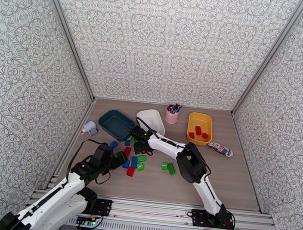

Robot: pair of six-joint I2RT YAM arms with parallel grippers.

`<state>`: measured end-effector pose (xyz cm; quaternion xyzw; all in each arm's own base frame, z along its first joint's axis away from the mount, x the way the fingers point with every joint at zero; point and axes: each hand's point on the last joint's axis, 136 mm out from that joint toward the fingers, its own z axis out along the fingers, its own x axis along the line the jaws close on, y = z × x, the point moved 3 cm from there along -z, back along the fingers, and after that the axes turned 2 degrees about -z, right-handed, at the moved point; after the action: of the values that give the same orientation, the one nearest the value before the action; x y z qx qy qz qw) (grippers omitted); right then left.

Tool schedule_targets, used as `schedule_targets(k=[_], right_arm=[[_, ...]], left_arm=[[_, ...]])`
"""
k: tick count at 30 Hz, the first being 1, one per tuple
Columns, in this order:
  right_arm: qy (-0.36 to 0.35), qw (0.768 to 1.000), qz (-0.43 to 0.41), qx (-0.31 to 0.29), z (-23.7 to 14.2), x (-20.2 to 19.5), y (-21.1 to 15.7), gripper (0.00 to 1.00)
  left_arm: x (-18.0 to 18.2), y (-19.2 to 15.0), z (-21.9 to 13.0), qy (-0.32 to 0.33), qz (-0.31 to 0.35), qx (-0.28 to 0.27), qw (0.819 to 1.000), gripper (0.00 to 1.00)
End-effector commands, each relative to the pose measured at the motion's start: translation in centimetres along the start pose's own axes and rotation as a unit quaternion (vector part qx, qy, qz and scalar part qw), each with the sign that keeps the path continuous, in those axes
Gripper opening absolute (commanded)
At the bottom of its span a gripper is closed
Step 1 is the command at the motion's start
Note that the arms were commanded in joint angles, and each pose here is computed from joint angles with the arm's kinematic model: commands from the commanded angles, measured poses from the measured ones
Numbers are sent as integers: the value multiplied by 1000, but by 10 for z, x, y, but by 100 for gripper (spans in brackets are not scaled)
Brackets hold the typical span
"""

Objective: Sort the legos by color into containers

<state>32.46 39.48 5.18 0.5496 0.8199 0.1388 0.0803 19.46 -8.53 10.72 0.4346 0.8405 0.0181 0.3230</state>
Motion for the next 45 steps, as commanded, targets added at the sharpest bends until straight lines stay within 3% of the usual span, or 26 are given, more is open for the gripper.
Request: schedule_targets(k=[1, 9, 18, 24, 29, 36, 45], right_arm=[[-10, 1000, -3, 0, 4, 2, 1, 58], [8, 1000, 3, -9, -5, 8, 4, 35], [67, 996, 10, -60, -68, 18, 19, 30], [79, 993, 23, -86, -103, 3, 23, 30], [69, 991, 62, -100, -119, -42, 20, 29], [25, 982, 148, -112, -129, -143, 3, 30], [-42, 954, 271, -123, -139, -288, -1, 30]], left_arm=[[4, -4, 0, -1, -1, 11, 1000, 99], [3, -2, -3, -6, -2, 6, 1000, 99], [-21, 14, -6, -38, 15, -12, 999, 99], [-56, 40, -15, -69, 42, -31, 996, 99], [-91, 53, -17, -110, 58, -38, 992, 99], [-156, 28, 10, -146, 131, 3, 981, 99], [-305, -16, 46, -210, 297, 71, 929, 99]])
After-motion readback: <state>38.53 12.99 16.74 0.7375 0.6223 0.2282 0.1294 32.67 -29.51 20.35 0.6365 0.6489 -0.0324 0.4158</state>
